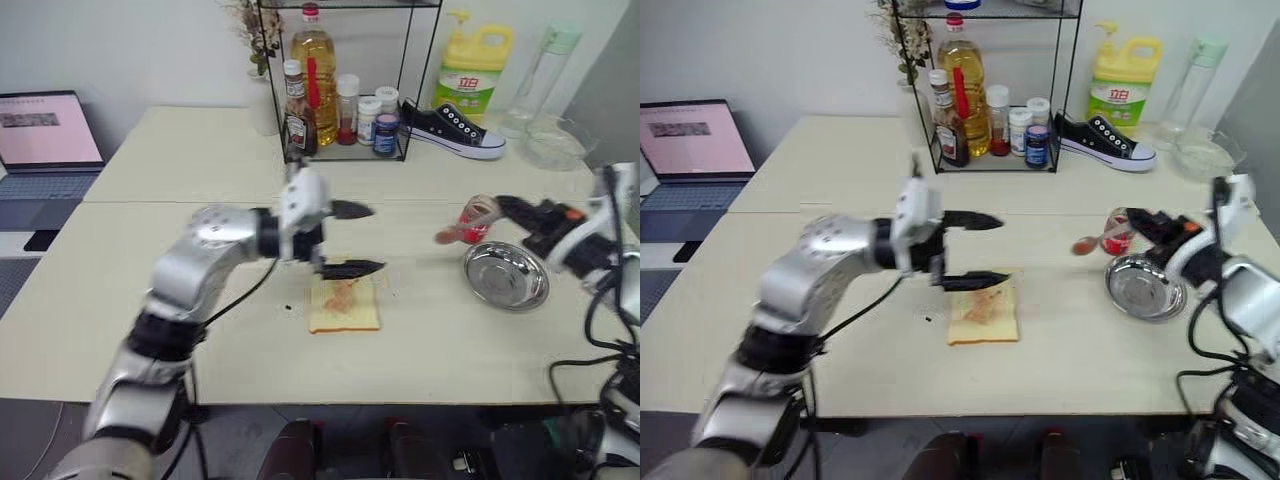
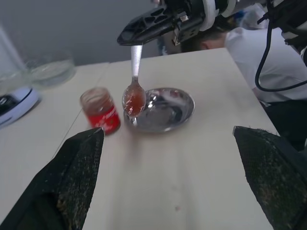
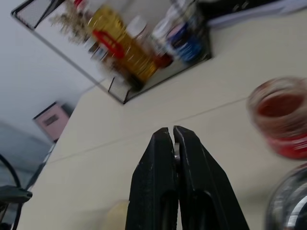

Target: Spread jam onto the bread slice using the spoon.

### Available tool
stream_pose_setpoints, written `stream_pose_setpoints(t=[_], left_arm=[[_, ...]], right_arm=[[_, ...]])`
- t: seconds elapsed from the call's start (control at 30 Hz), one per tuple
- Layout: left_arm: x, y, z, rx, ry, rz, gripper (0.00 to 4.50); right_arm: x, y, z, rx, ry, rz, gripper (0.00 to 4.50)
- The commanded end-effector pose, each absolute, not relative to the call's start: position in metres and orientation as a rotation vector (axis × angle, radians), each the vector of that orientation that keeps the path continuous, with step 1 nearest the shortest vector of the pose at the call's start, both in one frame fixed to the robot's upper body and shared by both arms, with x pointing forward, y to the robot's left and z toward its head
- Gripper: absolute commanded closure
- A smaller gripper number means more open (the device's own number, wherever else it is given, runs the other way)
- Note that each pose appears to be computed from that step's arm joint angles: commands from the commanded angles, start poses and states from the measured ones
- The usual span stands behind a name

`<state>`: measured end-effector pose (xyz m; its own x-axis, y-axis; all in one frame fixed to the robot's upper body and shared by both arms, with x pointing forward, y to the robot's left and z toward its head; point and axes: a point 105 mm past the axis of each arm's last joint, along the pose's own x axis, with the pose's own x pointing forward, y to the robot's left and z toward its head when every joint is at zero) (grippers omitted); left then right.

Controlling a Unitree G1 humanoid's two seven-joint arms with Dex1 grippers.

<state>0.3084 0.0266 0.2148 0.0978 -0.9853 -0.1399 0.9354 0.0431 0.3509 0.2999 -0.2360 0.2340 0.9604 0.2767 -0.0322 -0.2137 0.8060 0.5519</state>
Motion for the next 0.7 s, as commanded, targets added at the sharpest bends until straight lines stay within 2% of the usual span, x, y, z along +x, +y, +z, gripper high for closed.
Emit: stream_pose_setpoints(t=[0.03,0.23,0.5,0.7], left_arm=[[0.315,0.004,0.205,0.427,-0.171,-1.527,0.00],[0.321,-0.020,0.190,0.453,-0.169,-1.590,0.00],[0.323,-0.018,0.181,0.444,-0.155,-1.583,0.00],[0.321,-0.012,0.179,0.434,-0.142,-1.568,0.00]], right_arm=[[0.298,-0.259,0.217,0.561,0.125,0.173,4.46],[0.307,-0.282,0.189,0.604,0.156,0.106,4.46],[0.323,-0.309,0.159,0.679,0.182,0.051,4.46],[0.323,-0.338,0.147,0.766,0.145,-0.011,4.46]])
